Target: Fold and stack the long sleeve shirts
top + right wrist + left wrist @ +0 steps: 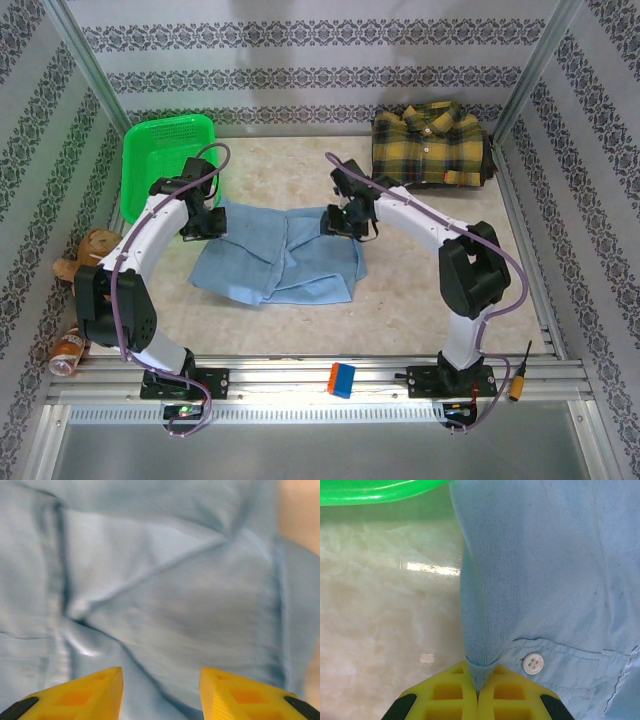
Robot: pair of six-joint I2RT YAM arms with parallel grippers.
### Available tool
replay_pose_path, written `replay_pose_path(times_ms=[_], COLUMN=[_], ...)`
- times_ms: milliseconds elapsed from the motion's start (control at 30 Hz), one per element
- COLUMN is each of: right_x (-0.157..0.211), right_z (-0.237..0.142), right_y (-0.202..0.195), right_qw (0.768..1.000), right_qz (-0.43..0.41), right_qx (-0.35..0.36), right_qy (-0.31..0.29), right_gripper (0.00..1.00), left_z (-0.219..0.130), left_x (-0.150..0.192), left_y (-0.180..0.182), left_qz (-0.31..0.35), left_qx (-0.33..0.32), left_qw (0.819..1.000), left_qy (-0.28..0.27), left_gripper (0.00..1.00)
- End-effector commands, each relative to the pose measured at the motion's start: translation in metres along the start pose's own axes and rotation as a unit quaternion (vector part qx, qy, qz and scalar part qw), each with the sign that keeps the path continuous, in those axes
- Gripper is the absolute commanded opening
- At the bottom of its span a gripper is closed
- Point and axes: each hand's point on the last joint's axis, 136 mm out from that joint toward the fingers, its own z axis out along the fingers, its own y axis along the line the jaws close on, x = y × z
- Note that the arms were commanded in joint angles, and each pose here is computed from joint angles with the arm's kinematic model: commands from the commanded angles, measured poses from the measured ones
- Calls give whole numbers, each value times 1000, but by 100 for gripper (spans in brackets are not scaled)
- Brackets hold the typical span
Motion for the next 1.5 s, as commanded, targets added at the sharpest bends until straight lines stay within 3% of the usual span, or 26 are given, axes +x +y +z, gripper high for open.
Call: replay_pose_path(times_ms=[0, 167, 267, 633, 967, 1300, 1467], right_x=[6, 19, 21, 25, 31, 31, 27], right_z=[19, 61, 80, 132, 129, 117, 112], right_y=[40, 84, 97, 117, 123, 122, 112], right_qw=[997, 989, 986, 976, 972, 969, 968], right_qz=[-19, -7, 8, 55, 59, 71, 80], right_qx=[-57, -118, -130, -165, -169, -173, -169], right_qy=[38, 87, 102, 132, 149, 164, 166], right_gripper=[41, 11, 0, 0, 0, 0, 3], left_z=[-10, -18, -21, -27, -27, -17, -3], left_x=[-2, -2, 0, 10, 7, -14, -8], left_y=[3, -2, -6, -48, -114, -174, -181], left_qz=[15, 14, 16, 24, -5, -115, -122], left_qx=[-4, 6, 9, 42, 128, 251, 246], left_qw=[1000, 1000, 1000, 999, 992, 961, 961], left_qy=[1, -2, 0, 2, -2, -31, -21], left_gripper=[4, 4, 4, 4, 4, 4, 4])
